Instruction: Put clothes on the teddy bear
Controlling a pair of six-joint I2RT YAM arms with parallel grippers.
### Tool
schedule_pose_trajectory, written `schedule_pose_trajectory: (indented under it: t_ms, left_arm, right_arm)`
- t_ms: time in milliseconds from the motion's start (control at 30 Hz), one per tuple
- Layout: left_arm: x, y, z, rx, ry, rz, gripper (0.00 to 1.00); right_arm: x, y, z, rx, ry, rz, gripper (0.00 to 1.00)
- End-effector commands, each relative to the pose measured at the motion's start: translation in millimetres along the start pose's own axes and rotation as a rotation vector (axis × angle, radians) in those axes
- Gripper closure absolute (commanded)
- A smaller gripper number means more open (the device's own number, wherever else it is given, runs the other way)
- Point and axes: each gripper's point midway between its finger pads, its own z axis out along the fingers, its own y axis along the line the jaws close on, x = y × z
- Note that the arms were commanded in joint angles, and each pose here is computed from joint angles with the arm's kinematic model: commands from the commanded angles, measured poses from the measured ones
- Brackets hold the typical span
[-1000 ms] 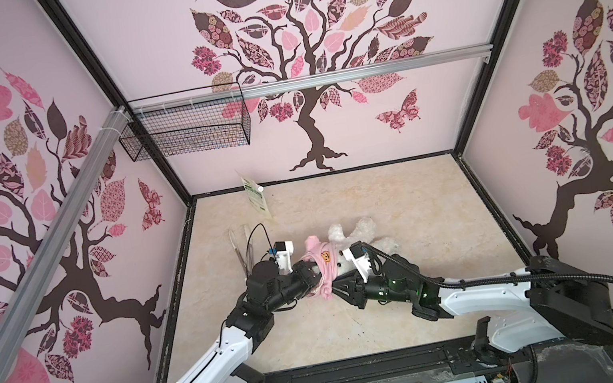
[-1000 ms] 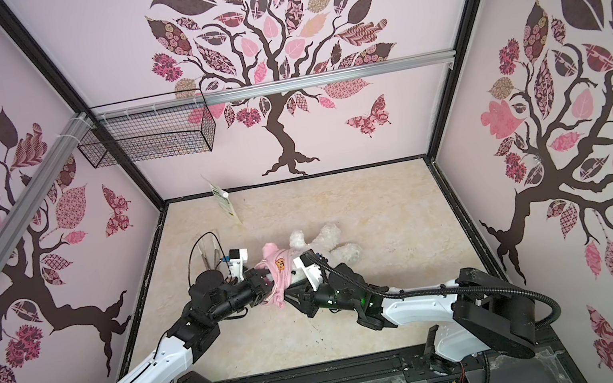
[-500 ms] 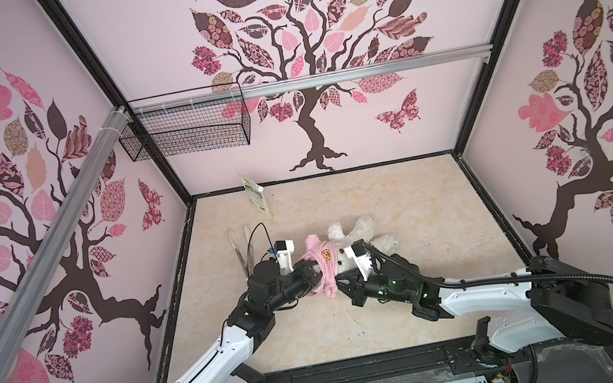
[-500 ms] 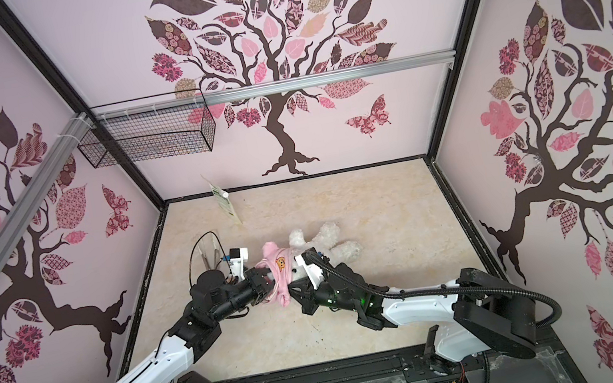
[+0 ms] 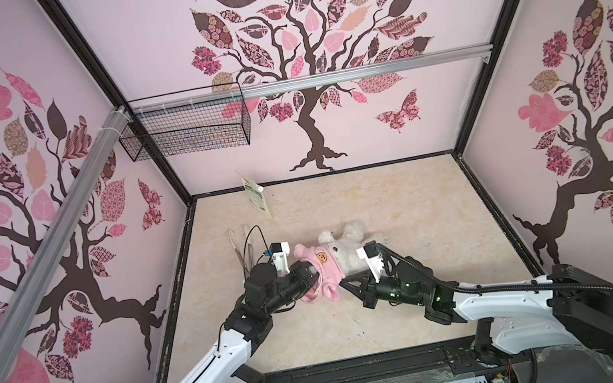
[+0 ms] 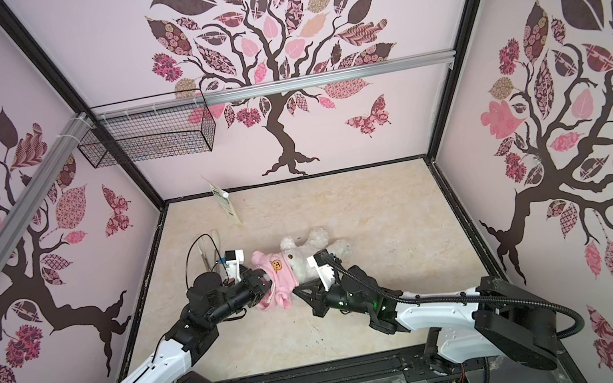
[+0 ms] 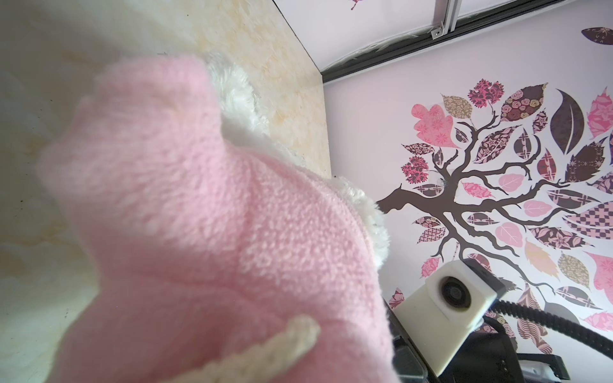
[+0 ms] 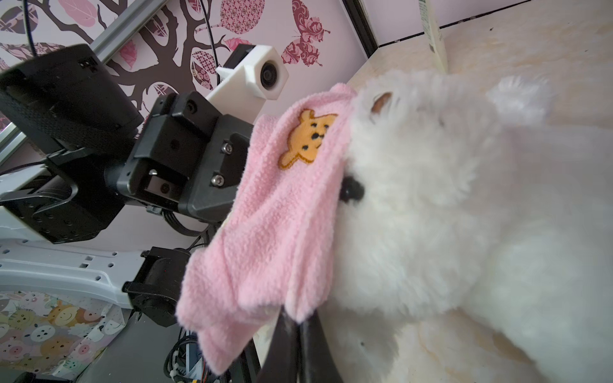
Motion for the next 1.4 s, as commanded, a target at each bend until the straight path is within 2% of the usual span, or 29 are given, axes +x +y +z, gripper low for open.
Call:
schedule_pose_trajectory:
  t_ms: [0, 333, 533, 633, 800, 933, 1033, 1167, 1267, 1367]
  left_arm:
    - [-22.0, 6.7, -6.7, -0.02, -0.116, 0.028, 1.0]
    - [-26.9, 8.7, -13.2, -0.038, -0.147, 0.06, 1.0]
    - [-39.8, 2.6, -24.7, 0.007, -0.239, 0.019, 1.0]
    - [-45.4, 2.8, -31.2, 0.023, -0.29, -0.009, 1.0]
    - [-48.9, 9.0, -36.3, 0.016, -0.331, -0.047, 1.0]
    - [-53.5, 10.2, -37.6, 0.031, -0.365, -0.108, 1.0]
    - [-59.0, 3.4, -39.8, 0.071, -0.39, -0.151, 1.0]
    - [-61.5, -6.6, -42.3, 0.093, -0.393, -0.156, 1.0]
    - [-62.2, -7.4, -45.8, 0.105, -0.404, -0.171, 1.0]
    - [-59.5, -11.6, -49.1, 0.121, -0.393, -0.17, 1.0]
  right_arm:
    - [14.4, -12.6, -10.4, 0.046, 0.051, 0.024, 1.0]
    - [39.8, -43.5, -23.7, 0.129, 0.167, 0.101, 1.0]
    - [62.3, -63.1, -32.3, 0.205, 0.269, 0.151, 1.0]
    - [62.4, -72.1, -37.8, 0.243, 0.265, 0.17, 1.0]
    - [46.4, -28.6, -17.9, 0.046, 0.24, 0.145, 1.0]
    - [57.4, -3.3, 5.6, -0.01, 0.31, 0.096, 1.0]
    - [75.2, -5.8, 15.2, -0.014, 0.366, 0.113, 1.0]
    - [95.4, -29.3, 17.0, 0.06, 0.4, 0.105, 1.0]
    - [101.5, -58.1, 12.1, 0.169, 0.395, 0.094, 1.0]
    - [98.0, -93.8, -0.6, 0.261, 0.354, 0.159, 1.0]
